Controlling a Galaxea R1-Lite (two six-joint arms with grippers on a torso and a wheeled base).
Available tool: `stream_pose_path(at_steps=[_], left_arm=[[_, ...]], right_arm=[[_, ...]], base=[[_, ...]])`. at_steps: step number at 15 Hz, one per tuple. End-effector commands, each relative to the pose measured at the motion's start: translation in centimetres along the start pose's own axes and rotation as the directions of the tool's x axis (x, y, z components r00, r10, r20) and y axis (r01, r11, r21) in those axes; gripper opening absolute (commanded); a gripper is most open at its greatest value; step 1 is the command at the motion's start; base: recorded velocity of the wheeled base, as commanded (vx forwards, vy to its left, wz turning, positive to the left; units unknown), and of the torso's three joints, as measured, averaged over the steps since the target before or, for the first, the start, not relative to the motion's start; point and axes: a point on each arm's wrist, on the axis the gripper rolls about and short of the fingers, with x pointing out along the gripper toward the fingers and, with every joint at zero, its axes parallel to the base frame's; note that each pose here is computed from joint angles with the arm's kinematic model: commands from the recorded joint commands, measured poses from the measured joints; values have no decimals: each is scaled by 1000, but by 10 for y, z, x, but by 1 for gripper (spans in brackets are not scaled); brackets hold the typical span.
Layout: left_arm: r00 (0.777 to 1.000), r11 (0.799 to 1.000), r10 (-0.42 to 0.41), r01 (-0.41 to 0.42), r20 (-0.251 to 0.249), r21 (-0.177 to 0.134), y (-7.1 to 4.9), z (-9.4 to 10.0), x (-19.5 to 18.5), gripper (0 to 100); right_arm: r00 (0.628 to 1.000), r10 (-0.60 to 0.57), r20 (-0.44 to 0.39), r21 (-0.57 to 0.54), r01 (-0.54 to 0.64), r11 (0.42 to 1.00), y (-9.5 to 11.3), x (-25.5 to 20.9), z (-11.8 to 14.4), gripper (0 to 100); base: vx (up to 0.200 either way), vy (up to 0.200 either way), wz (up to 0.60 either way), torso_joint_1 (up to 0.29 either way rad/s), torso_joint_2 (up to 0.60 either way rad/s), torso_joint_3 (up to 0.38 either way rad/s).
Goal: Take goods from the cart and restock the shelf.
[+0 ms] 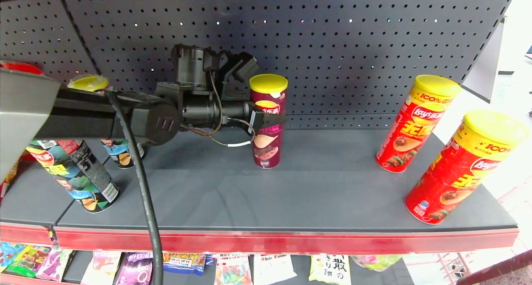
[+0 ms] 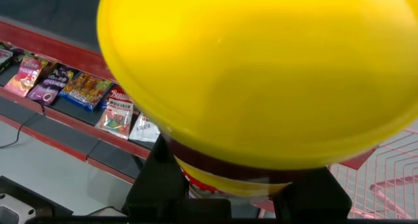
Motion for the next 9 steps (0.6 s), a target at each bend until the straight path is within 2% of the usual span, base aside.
stream_pose_path(at_steps=[1,4,7,8,9], left_arm=[[1000,1000,-10,10,3,4,-4,2,1,0],[1000,1000,-17,17,7,7,-13,8,-7,0],[1000,1000,1,-1,-1,5,-27,12,-29,0],[1000,999,21,-21,5,-30,-39,18,-45,0],[1000,998,25,-25,12,-52,-45,22,-53,0]], right_arm=[[1000,-1,1,1,1,1000,0,0,0,0],[1000,-2,1,10,2,1000,0,0,0,0],[1000,-2,4,11,2,1000,0,0,0,0],[1000,-1,4,11,1,1000,0,0,1,0],[1000,-1,5,11,1,1000,0,0,1,0]], base=[[0,0,0,0,0,0],[0,0,0,0,0,0],[0,0,0,0,0,0],[0,0,0,0,0,0],[0,0,0,0,0,0]])
